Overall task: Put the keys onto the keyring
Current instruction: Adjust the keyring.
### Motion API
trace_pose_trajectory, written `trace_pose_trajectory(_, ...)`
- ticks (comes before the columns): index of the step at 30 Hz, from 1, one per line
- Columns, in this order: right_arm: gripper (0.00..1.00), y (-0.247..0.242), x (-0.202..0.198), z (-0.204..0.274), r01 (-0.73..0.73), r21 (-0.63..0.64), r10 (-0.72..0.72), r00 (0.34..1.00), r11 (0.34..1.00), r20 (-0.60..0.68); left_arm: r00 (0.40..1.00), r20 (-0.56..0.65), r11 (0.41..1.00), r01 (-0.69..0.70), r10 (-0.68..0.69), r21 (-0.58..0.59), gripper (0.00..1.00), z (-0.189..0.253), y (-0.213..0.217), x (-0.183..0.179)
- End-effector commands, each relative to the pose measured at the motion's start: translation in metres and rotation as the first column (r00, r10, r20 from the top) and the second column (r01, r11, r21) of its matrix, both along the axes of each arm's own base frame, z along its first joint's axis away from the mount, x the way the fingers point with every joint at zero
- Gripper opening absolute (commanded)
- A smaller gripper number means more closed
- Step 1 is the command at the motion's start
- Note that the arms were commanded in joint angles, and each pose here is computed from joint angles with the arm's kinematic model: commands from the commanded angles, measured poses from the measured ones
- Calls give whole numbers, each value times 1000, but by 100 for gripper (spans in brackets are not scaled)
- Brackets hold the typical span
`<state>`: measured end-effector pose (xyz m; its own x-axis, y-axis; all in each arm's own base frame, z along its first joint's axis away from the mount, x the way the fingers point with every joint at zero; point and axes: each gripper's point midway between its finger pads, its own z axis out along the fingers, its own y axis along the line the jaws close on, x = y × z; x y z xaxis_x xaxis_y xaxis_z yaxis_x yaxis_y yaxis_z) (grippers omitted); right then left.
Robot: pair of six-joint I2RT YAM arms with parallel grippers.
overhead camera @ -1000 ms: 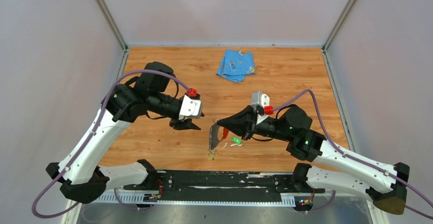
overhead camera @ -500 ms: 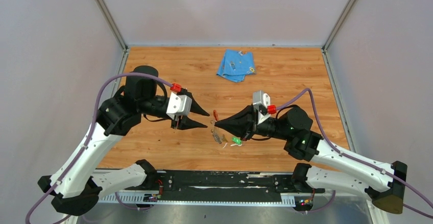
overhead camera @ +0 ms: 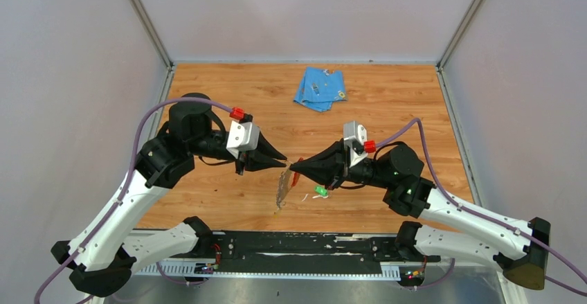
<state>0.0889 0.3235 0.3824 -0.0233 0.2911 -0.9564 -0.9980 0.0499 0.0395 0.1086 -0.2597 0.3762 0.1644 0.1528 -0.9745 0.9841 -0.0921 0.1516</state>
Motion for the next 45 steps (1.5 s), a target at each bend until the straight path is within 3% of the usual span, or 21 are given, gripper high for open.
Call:
trace_pose_trajectory(1, 0, -1, -1, 10, -13, 42, 12, 1000, 999, 20, 999, -28, 999, 17, -18, -40, 20, 9, -3, -3)
trace_pose_trajectory(6, 0, 0, 2, 10, 1, 44, -2, 1000, 999, 20, 995, -77, 998, 54, -56, -33, 20, 2, -3, -11)
trace_pose_trajectory(11, 0, -3, 4, 15, 20, 57, -21, 999, 998, 30, 994, -83, 998, 65, -66, -13, 5, -7, -2, -13)
trace_pose_trajectory(16, 0, -4, 3, 14, 19, 53, -20, 999, 998, 34, 996, -82, 999, 38, -38, 1, 7, -9, 0, -10)
trace_pose_trajectory(20, 0, -3, 2, 11, 13, 33, -14, 999, 999, 35, 997, -68, 999, 34, -35, -3, 0, -6, -1, -8)
trace_pose_trajectory(22, 0, -3, 3, 6, 22, -14, -22, 999, 1000, 34, 999, -50, 1000, 11, -11, 2, 0, -7, 0, -4)
trace_pose_trajectory(25, 19, -10, 9, 2, 70, -105, -65, 996, 992, 58, 1000, 0, 999, -13, 13, 36, 0, -16, 5, 1)
trace_pose_trajectory(27, 25, -13, 12, -1, 89, -187, -76, 994, 978, 79, 1000, 21, 998, -17, 16, 58, 0, -21, 7, 3)
trace_pose_trajectory(32, 31, -11, 17, -11, 82, -369, -51, 994, 926, 94, 1000, 5, 998, -8, 8, 69, 0, -21, 4, 2)
trace_pose_trajectory(37, 32, -2, 15, -20, 25, -471, 18, 996, 882, 86, 1000, 0, 997, -4, 4, 72, 0, -19, 2, 2)
trace_pose_trajectory(45, 22, 5, 8, -25, -44, -490, 87, 994, 871, 65, 1000, 0, 997, -20, 20, 73, 0, -19, 4, 2)
